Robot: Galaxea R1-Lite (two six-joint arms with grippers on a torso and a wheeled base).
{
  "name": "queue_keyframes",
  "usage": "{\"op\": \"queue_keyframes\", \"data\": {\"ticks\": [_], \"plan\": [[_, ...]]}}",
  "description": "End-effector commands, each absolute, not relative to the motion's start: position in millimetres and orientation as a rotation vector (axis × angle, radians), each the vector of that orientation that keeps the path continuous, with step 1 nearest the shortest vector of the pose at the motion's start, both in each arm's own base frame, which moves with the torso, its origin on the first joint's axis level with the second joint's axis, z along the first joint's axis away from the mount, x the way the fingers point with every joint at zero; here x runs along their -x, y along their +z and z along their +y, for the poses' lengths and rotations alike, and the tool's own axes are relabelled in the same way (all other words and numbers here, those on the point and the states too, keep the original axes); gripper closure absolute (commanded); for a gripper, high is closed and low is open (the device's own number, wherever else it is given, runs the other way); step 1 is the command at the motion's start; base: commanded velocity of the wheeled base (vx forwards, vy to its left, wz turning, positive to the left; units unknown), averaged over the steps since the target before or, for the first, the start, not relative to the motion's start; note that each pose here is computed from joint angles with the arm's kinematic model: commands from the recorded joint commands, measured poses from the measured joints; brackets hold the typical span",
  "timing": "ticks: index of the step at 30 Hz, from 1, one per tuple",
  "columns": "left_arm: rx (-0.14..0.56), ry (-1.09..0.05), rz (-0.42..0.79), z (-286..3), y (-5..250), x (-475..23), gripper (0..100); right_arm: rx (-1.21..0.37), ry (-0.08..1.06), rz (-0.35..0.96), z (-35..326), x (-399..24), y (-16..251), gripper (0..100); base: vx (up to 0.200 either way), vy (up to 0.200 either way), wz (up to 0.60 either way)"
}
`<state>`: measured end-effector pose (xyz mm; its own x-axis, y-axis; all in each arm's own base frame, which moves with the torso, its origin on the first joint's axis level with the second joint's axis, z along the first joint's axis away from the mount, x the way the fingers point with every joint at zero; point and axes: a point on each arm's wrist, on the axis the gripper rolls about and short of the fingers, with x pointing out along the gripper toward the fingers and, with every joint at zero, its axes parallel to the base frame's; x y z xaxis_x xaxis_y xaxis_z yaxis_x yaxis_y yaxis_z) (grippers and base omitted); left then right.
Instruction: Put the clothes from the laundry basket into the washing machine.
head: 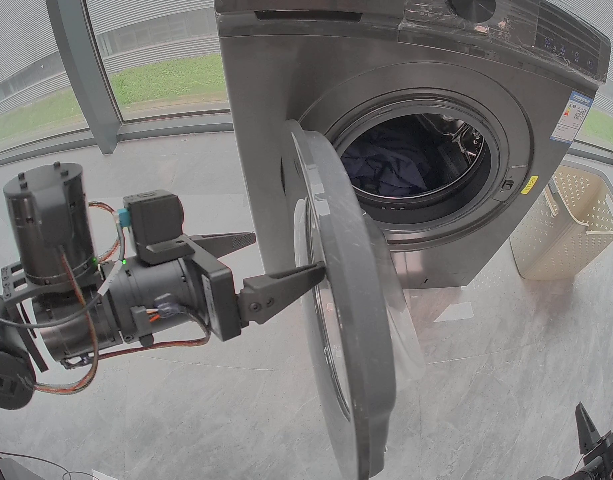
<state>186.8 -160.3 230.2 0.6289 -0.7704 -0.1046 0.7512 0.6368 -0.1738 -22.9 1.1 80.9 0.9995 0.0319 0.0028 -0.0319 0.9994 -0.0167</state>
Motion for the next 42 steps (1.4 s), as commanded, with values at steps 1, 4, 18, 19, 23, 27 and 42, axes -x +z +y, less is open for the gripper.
{"op": "queue_keyframes", "data": {"ticks": [1, 4, 18, 19, 23, 27, 42], "plan": [[0.110, -0.891, 0.202, -177, 220, -199, 0, 0.017, 0.032, 0.000, 1, 23, 76, 0, 0.000, 0.000, 0.00], [0.116, -0.898, 0.192, -186, 220, -206, 0, 0.017, 0.032, 0.000, 1, 23, 76, 0, 0.000, 0.000, 0.00], [0.173, -0.895, 0.154, -221, 232, -236, 0, 0.017, 0.032, 0.000, 1, 23, 76, 0, 0.000, 0.000, 0.00], [0.177, -0.893, 0.153, -223, 232, -238, 0, 0.017, 0.032, 0.000, 1, 23, 76, 0, 0.000, 0.000, 0.00], [0.185, -0.884, 0.144, -233, 233, -249, 0, 0.017, 0.032, 0.000, 1, 23, 76, 0, 0.000, 0.000, 0.00], [0.188, -0.883, 0.152, -246, 227, -263, 0, 0.017, 0.032, 0.000, 1, 23, 76, 0, 0.000, 0.000, 0.00], [0.265, -0.818, 0.091, -267, 232, -294, 0, 0.017, 0.032, 0.000, 1, 23, 76, 0, 0.000, 0.000, 0.00]]}}
